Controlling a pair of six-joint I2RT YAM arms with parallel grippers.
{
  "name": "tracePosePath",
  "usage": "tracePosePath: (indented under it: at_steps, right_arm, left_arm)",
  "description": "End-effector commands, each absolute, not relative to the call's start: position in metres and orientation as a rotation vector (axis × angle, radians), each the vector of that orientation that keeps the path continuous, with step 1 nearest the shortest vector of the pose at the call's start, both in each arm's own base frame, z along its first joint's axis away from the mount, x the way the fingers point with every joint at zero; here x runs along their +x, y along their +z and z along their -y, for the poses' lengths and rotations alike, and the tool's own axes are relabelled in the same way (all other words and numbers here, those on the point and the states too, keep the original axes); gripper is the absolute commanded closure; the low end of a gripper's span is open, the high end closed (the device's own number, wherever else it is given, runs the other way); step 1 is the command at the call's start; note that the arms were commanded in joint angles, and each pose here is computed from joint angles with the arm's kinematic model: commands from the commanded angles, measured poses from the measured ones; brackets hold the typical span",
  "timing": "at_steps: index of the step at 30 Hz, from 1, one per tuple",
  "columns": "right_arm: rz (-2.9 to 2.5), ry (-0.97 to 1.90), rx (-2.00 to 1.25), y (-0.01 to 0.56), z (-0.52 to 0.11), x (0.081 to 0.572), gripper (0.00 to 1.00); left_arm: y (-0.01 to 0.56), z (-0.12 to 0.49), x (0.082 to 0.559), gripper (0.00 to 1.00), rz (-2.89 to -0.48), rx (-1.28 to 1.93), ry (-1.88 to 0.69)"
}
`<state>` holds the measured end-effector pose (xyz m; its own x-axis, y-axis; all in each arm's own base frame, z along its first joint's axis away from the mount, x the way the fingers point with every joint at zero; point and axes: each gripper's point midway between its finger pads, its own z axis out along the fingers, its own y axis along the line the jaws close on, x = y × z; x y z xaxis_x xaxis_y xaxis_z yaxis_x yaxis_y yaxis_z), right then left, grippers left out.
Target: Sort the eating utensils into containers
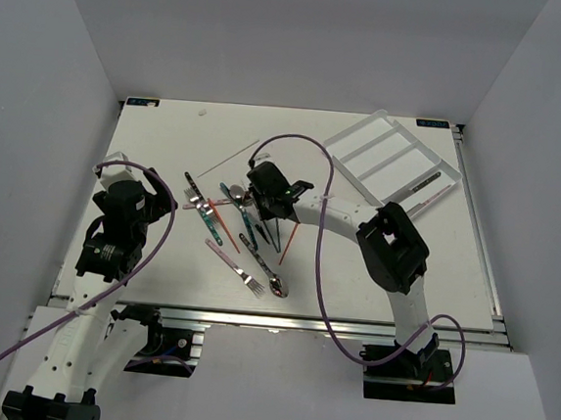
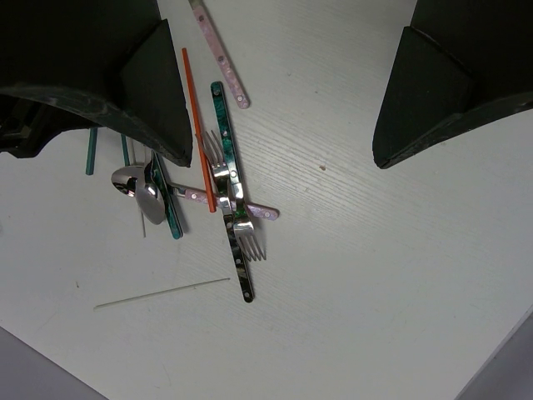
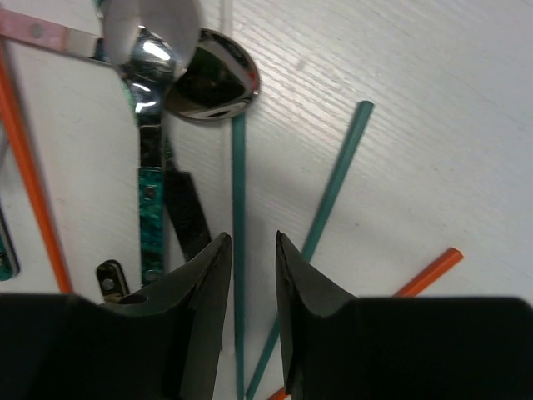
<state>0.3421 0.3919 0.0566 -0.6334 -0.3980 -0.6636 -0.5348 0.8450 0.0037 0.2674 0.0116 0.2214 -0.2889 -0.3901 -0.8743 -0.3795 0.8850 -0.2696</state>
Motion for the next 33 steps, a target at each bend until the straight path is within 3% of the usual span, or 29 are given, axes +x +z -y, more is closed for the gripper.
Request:
tracePosePath:
  at_steps: [1, 5, 7, 11, 27, 33]
  right_arm:
    - [-2.349, 0.138, -0.579, 0.061, -0.372, 0.359, 0.67]
    - [-2.395, 0.080, -0.437, 0.059, -0.343, 0.363, 0.78]
    - [-2.416, 0.043, -0.311, 0.056, -0.321, 0.361, 0.69]
    - [-2.435, 0.035, -0.229, 0.050, -0.306, 0.356, 0.65]
    - [-2.455, 0.086, -0.049, 0.037, -0.288, 0.349, 0.64]
    - [-2.482, -0.016, -0.038, 0.034, -0.281, 0.354, 0.65]
  left_arm:
    - [0.223, -0.011, 0.269, 0.02, -1.896, -0.561, -0.018]
    - [0.223, -0.010, 0.269, 0.02, -1.895, -0.559, -0.019]
    - [0.224, -0.010, 0.269, 0.02, -1.894, -0.558, -0.021]
    - [0.223, -0.009, 0.269, 0.02, -1.899, -0.554, -0.023]
    - [0.223, -0.009, 0.269, 0.02, -1.899, -0.553, -0.027]
    - [0.222, -0.009, 0.269, 0.02, -1.900, -0.553, -0.027]
